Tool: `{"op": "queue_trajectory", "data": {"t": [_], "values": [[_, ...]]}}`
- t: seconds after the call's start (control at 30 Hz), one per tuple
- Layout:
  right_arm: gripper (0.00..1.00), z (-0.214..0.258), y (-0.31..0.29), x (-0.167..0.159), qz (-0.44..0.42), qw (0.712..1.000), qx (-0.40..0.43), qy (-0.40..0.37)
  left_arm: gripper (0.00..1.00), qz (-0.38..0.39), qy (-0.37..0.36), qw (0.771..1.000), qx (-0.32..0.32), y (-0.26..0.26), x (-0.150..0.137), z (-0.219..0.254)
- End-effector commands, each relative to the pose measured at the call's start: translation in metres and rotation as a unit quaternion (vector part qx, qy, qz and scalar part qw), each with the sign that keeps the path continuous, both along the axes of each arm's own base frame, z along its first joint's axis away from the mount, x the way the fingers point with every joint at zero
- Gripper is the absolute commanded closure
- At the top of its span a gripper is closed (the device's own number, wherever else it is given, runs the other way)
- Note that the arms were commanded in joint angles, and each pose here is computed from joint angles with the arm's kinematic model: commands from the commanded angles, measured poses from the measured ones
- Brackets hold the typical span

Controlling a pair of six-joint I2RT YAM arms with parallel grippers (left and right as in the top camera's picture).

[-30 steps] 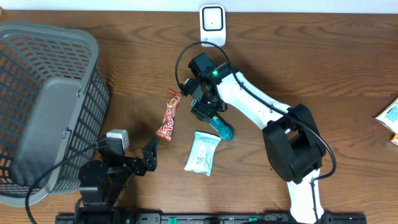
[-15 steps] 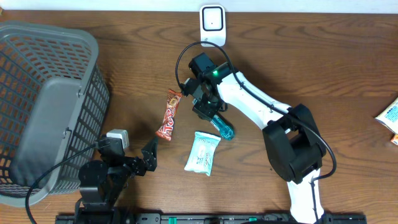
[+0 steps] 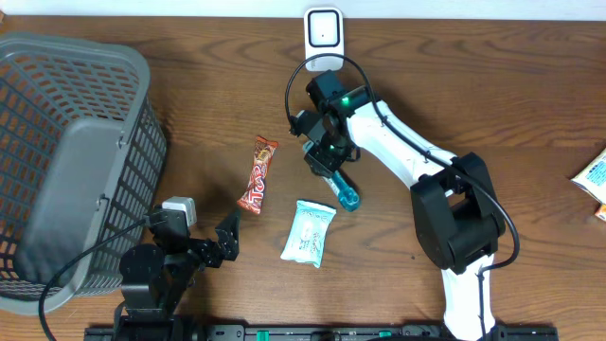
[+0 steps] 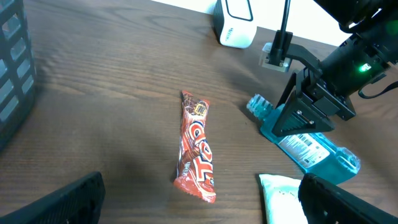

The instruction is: Scan the item barcode

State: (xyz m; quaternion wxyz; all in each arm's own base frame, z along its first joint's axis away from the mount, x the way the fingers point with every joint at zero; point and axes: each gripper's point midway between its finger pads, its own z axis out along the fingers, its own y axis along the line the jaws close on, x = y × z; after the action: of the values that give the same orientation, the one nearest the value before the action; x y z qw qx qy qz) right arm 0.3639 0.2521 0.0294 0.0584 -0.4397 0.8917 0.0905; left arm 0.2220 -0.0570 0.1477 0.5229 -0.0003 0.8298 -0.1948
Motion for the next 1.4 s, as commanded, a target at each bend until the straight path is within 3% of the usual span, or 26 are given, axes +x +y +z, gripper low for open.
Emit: {"op": "queue_trajectory", "data": {"t": [0.0, 0.3, 0.37, 0.47, 0.83, 0.9, 1.2, 1.37], "values": [[0.44, 0.003, 0.006, 0.001, -0.002, 1.0, 0.012, 0.004, 0.01, -0.007, -0.004, 1.0, 0.002, -0.002, -0.001, 0.002], [0.25, 0.042, 0.013, 0.011, -0.018, 1.0, 0.021, -0.005, 0.01, -0.007, -0.005, 1.0, 0.002, -0.002, -0.001, 0.002], [0.12, 0.052, 0.014, 0.012, -0.027, 0.999, 0.022, -0.004, 0.01, -0.007, -0.005, 1.0, 0.002, -0.002, -0.001, 0.002], [0.01, 0.063, 0.016, 0.013, -0.048, 0.999, 0.024, -0.001, 0.01, -0.007, -0.005, 1.0, 0.002, -0.002, -0.001, 0.002], [0.01, 0.063, 0.016, -0.006, -0.047, 0.998, 0.012, 0.033, 0.01, -0.007, -0.004, 1.0, 0.002, -0.002, -0.001, 0.002], [0.01, 0.07, 0.016, -0.005, -0.087, 0.995, 0.011, 0.038, 0.01, -0.007, -0.004, 1.0, 0.002, -0.002, -0.001, 0.002], [0.01, 0.14, 0.007, 0.018, -0.12, 0.992, 0.002, -0.03, 0.01, -0.007, -0.004, 1.0, 0.002, -0.002, -0.001, 0.002], [0.01, 0.118, 0.003, 0.035, -0.149, 0.988, -0.029, -0.033, 0.01, -0.007, -0.005, 1.0, 0.002, -0.002, -0.001, 0.002]]}}
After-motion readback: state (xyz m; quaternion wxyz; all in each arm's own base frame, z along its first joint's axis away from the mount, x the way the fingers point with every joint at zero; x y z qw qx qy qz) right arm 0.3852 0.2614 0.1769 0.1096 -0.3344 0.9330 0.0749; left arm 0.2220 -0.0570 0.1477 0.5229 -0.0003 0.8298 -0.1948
